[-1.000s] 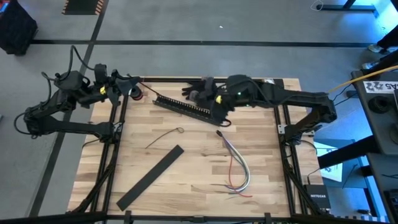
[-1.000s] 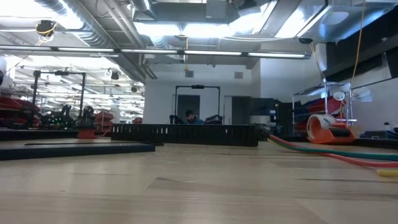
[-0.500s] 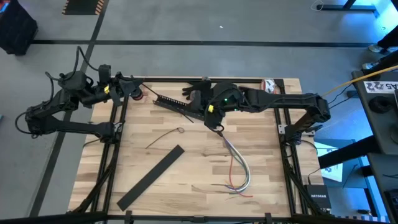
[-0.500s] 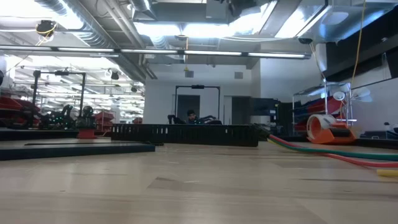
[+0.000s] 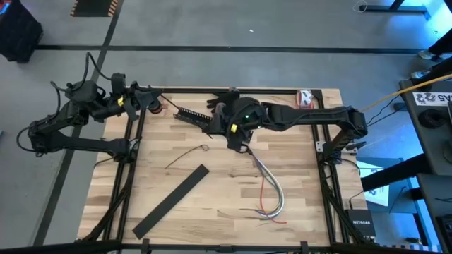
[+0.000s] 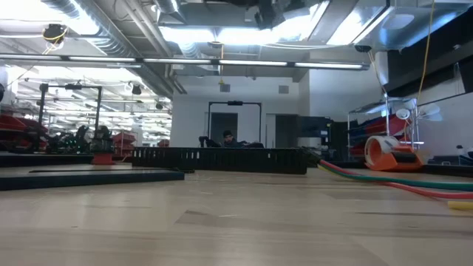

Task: Ziptie cables
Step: Prepare the black zip tie

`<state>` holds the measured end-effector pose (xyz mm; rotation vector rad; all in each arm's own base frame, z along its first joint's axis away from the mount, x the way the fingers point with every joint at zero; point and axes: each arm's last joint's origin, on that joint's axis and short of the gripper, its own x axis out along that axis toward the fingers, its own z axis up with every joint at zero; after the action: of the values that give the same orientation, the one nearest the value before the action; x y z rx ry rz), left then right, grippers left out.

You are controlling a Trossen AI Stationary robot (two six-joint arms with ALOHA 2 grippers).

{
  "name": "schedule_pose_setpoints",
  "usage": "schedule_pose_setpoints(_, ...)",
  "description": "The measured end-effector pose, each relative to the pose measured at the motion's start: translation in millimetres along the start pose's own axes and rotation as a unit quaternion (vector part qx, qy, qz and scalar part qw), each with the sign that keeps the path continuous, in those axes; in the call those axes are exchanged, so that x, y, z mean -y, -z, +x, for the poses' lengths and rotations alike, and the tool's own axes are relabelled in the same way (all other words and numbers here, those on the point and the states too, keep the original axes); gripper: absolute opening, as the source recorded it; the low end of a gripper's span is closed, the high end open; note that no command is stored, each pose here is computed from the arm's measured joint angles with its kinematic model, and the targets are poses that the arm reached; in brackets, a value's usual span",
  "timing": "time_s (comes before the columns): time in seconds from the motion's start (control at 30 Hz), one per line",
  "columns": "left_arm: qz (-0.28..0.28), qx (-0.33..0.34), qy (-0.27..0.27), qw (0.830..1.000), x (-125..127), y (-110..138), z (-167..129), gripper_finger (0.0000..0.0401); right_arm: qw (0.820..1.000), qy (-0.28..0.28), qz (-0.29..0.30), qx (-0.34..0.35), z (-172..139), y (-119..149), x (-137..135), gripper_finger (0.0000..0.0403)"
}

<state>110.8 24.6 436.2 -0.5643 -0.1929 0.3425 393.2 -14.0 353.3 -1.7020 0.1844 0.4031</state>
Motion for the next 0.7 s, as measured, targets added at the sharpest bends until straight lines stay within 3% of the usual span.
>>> schedule_pose_setpoints(0.33, -0.003, -0.001, 0.0, 1.0, -0.1, 0.2, 0.0, 0.0, 1.0, -0.003, -0.008, -0.026, 6.9, 1.6, -3.1, 0.0154)
schedule_pose_setpoints(0.57, -0.002, -0.002, 0.0, 1.0, -0.1, 0.3, 0.0, 0.0, 0.996, 0.054, -0.006, -0.07, -12.8, 0.3, 21.9, 0.0154)
schedule_pose_setpoints(0.7, -0.002, -0.002, 0.0, 1.0, -0.1, 0.4, 0.0, 0.0, 0.994, 0.031, 0.006, -0.102, -13.3, 7.7, 17.2, 0.0154)
